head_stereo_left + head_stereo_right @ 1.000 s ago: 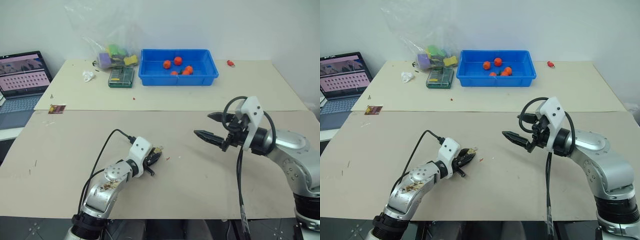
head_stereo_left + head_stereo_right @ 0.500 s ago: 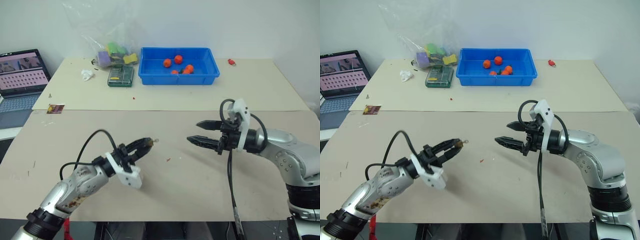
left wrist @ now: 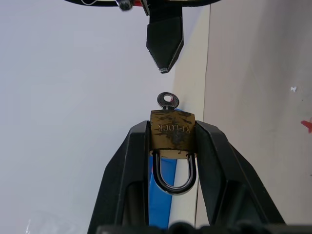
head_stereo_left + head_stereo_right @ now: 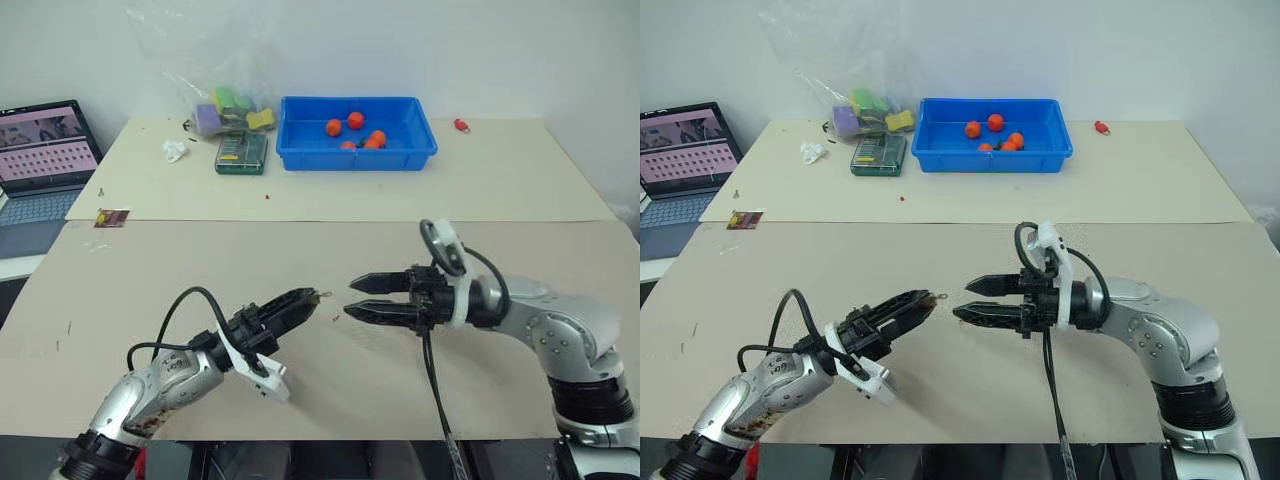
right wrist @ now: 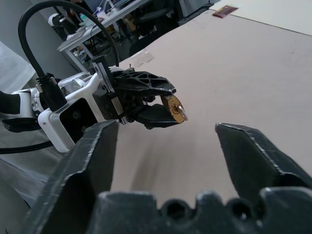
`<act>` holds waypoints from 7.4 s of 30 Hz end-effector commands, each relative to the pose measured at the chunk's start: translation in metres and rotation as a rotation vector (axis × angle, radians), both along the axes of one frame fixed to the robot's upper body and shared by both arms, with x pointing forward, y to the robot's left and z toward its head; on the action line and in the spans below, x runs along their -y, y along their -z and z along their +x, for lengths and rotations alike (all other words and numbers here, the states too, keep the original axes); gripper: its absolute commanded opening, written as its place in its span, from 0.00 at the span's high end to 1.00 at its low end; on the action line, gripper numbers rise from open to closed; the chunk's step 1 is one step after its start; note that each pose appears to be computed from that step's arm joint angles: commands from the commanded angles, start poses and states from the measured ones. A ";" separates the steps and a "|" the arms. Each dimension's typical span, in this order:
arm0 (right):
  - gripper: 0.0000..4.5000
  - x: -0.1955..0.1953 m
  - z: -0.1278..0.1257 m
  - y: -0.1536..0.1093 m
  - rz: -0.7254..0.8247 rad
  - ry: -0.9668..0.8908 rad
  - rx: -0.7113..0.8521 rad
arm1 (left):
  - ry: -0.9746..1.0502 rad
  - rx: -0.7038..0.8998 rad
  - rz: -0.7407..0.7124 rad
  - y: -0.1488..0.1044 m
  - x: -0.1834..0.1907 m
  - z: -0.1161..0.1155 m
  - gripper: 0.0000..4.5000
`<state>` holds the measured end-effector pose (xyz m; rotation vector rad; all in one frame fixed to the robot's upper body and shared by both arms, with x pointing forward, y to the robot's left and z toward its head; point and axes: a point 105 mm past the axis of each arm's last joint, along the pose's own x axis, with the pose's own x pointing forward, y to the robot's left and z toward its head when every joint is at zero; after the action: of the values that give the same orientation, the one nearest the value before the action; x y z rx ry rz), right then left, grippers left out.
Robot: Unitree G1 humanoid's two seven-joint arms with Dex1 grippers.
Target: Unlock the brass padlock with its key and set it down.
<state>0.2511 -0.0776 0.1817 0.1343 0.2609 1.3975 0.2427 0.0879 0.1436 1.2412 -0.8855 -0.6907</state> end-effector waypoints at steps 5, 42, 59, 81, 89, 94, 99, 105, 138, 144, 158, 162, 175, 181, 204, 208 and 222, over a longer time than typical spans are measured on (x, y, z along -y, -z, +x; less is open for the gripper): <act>0.39 -0.016 0.003 -0.004 -0.016 -0.026 0.080 | 0.055 0.045 -0.039 -0.009 0.008 0.001 0.81; 0.98 -0.007 0.021 -0.022 0.021 -0.008 0.066 | 0.118 0.147 0.029 -0.024 0.020 0.004 0.81; 0.81 -0.017 0.011 -0.027 0.049 -0.028 -0.016 | 0.105 0.149 -0.008 -0.028 0.025 0.008 0.81; 0.38 -0.017 0.020 -0.032 0.056 0.001 0.119 | 0.090 0.108 -0.029 -0.021 0.024 0.011 0.81; 0.38 -0.006 0.020 -0.015 0.012 0.002 0.110 | 0.083 0.099 -0.036 -0.020 0.023 0.011 0.81; 0.38 -0.009 0.018 -0.011 0.005 -0.012 0.111 | 0.085 0.099 -0.034 -0.022 0.025 0.012 0.81; 0.38 -0.010 0.018 -0.009 0.001 -0.015 0.111 | 0.086 0.100 -0.032 -0.024 0.026 0.013 0.81; 0.49 -0.011 0.018 -0.009 0.006 -0.021 0.107 | 0.082 0.096 -0.037 -0.025 0.026 0.014 0.81; 0.95 -0.013 0.026 -0.017 -0.005 0.002 0.167 | -0.080 -0.317 -0.058 0.020 -0.037 0.027 0.00; 0.95 -0.011 0.022 -0.022 -0.005 -0.021 0.175 | -0.146 -0.574 -0.301 0.021 -0.051 0.055 0.00; 0.95 -0.006 0.009 -0.024 -0.008 -0.057 0.169 | 0.305 -1.347 -0.670 -0.001 0.005 0.023 0.85; 0.95 -0.001 0.008 -0.023 -0.014 -0.052 0.163 | 0.334 -1.425 -0.731 -0.007 0.007 0.023 0.98; 0.95 0.001 0.013 -0.023 -0.026 -0.033 0.164 | 0.372 -1.543 -0.779 -0.015 0.018 0.018 0.98; 0.95 0.002 0.015 -0.020 -0.037 -0.034 0.156 | 0.406 -1.559 -0.803 -0.024 0.025 0.016 0.98; 0.95 0.018 0.038 -0.004 -0.074 0.049 0.147 | 0.431 -1.615 -0.776 -0.028 0.032 0.005 0.98; 0.95 0.019 0.038 -0.004 -0.076 0.051 0.147 | 0.433 -1.617 -0.774 -0.028 0.033 0.005 0.98; 0.95 0.017 0.020 -0.005 -0.068 -0.003 0.125 | 0.433 -1.614 -0.781 -0.032 0.034 0.007 0.98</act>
<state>0.2779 -0.0931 0.1751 -0.0015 0.2490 1.3683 0.2548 0.0576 0.1618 -0.3989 0.1014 -1.1697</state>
